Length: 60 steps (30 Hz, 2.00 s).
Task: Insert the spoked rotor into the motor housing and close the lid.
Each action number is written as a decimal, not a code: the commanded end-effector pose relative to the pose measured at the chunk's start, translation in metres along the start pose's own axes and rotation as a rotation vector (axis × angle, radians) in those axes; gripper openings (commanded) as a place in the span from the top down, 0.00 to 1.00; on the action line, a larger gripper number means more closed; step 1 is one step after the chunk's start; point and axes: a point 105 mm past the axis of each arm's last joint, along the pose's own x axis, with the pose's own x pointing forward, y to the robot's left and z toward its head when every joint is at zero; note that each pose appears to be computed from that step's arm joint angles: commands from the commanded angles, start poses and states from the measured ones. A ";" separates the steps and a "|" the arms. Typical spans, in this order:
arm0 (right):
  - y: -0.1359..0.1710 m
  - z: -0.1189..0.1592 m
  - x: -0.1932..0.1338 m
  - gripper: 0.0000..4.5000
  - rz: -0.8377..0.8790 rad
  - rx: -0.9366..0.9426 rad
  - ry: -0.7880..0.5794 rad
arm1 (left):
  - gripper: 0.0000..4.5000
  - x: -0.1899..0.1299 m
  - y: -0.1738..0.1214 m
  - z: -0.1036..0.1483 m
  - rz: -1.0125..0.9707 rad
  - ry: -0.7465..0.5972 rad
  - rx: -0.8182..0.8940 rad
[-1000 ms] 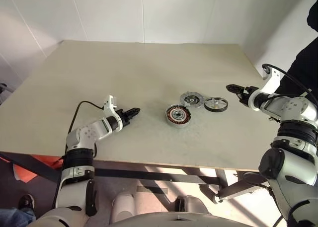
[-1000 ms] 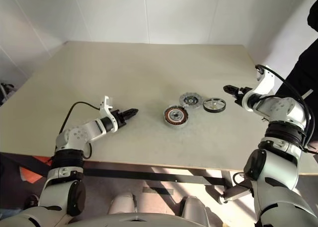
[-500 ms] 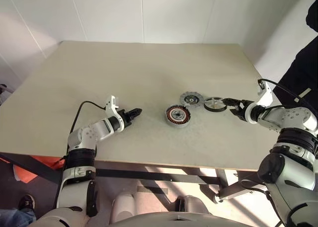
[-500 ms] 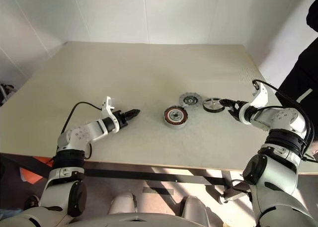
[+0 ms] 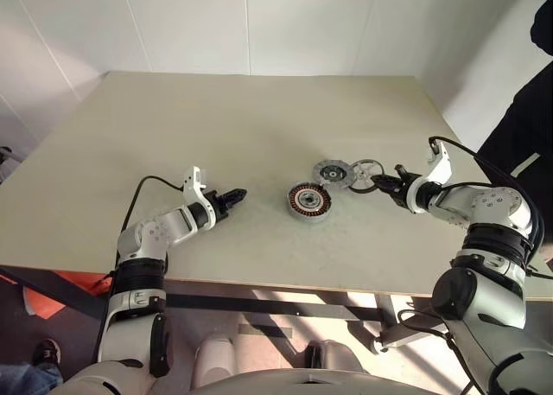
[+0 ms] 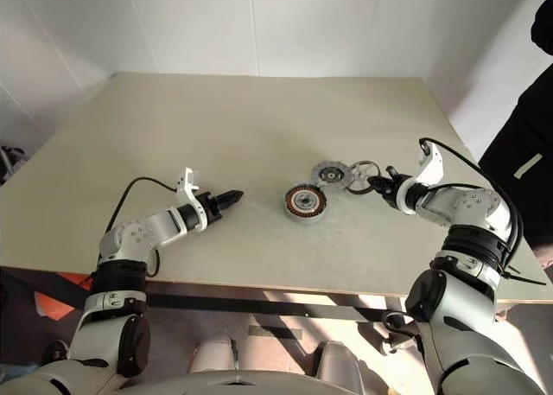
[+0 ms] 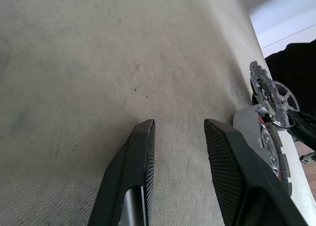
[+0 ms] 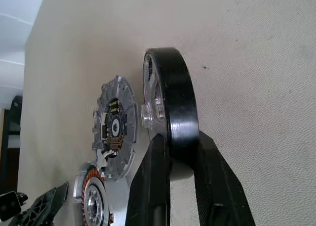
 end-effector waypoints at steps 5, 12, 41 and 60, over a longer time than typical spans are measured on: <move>0.014 0.036 -0.002 0.83 -0.001 -0.027 -0.199 | 0.62 -0.002 -0.002 0.008 0.000 -0.017 0.033; 0.038 0.067 -0.004 0.83 0.083 0.012 -0.355 | 0.62 -0.001 -0.004 0.009 -0.009 -0.019 0.041; 0.069 -0.070 -0.009 0.83 0.293 -0.173 0.288 | 0.62 -0.012 -0.036 0.024 -0.170 -0.122 0.187; 0.087 -0.076 -0.014 0.83 0.365 -0.181 0.277 | 0.62 -0.011 -0.043 0.019 -0.216 -0.111 0.184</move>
